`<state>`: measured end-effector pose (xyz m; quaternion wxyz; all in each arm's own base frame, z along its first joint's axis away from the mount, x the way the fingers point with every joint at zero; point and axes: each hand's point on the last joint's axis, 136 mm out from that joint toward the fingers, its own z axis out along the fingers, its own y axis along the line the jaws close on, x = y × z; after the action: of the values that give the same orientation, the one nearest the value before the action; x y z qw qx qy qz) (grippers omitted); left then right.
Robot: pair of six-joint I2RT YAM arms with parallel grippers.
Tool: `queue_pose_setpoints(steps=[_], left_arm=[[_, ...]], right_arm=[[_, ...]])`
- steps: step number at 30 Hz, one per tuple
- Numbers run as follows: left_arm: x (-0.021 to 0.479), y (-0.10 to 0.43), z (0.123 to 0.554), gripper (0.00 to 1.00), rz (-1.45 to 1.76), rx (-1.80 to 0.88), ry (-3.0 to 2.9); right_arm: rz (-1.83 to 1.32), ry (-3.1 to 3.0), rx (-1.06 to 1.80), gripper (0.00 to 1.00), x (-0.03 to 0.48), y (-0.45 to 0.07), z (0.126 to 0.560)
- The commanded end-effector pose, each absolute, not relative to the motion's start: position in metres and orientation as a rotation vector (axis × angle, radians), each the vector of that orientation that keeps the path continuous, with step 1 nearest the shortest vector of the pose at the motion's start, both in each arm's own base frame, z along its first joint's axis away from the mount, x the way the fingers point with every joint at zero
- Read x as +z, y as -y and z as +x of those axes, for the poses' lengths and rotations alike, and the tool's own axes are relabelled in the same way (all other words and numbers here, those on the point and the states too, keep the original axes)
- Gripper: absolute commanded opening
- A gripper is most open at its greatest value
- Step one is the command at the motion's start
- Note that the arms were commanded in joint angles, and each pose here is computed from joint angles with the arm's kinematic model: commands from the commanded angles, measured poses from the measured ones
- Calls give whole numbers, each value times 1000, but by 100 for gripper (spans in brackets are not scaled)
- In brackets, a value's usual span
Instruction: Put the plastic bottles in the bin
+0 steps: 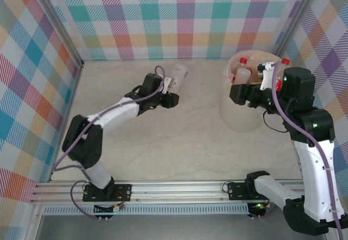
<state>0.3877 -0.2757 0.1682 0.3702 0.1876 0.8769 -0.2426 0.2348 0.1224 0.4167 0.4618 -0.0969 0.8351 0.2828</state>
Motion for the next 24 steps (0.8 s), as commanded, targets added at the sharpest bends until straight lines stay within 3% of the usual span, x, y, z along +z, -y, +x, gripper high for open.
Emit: queue_pose_setpoints(steps=[1,5,14,24], left_arm=[[210,298,365,50,497,-818,-2068],[243,300,332,50,507,-840,-1917],[270,324,290,51,558,-926,-1805],[291,332,282,51,597,-932,-1742]], right_arm=[[-304,-2001,824,76,428,-146,247],[-332,-2014,917,79,430,-163,270],[-330,-2078,1132,99,403,-205,311],[-381,-2179,1169,99,364,-240,334]])
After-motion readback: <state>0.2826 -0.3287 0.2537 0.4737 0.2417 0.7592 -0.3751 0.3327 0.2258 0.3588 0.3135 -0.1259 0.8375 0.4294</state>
